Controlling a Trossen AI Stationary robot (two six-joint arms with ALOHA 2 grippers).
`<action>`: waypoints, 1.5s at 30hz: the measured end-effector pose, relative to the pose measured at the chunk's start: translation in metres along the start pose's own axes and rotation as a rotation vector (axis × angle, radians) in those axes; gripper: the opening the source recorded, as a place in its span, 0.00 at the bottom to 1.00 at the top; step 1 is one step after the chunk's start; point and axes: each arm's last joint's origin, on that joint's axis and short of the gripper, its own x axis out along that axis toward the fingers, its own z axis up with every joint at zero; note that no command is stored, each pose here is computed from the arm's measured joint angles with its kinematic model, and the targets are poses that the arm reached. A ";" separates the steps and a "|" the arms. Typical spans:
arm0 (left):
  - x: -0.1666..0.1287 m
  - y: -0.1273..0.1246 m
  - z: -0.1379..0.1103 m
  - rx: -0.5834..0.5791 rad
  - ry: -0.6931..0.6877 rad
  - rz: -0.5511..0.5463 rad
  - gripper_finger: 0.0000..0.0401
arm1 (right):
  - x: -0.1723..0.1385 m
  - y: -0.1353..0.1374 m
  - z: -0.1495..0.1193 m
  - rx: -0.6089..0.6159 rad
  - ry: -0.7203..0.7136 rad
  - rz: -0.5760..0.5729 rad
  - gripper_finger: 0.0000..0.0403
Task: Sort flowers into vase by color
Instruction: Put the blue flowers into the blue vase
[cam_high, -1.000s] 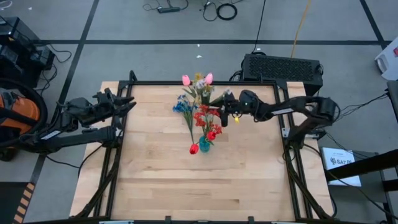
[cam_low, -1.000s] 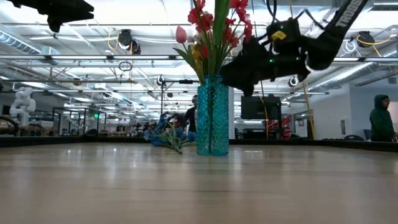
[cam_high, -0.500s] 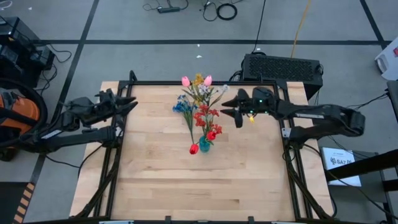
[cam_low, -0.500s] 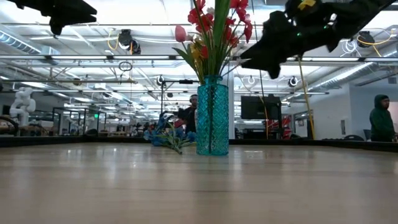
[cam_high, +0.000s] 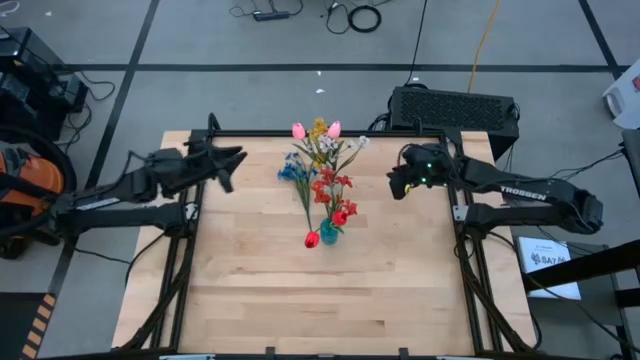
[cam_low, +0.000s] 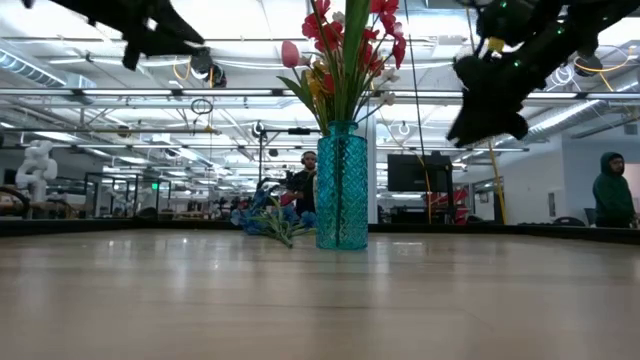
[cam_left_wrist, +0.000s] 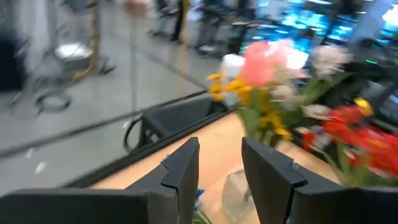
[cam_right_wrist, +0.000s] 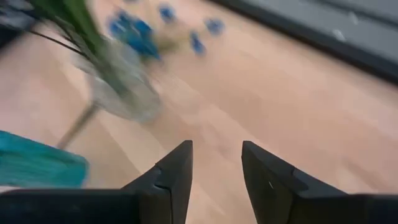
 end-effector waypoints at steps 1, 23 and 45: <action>0.006 -0.001 -0.002 -0.031 0.011 0.032 0.32 | 0.000 -0.002 0.000 0.018 0.033 -0.024 0.32; 0.156 -0.007 -0.083 -0.492 0.611 0.268 0.32 | 0.012 -0.023 0.002 0.041 0.121 -0.182 0.32; 0.225 -0.007 -0.150 -0.419 1.022 0.440 0.32 | 0.012 -0.026 0.003 0.056 0.106 -0.229 0.32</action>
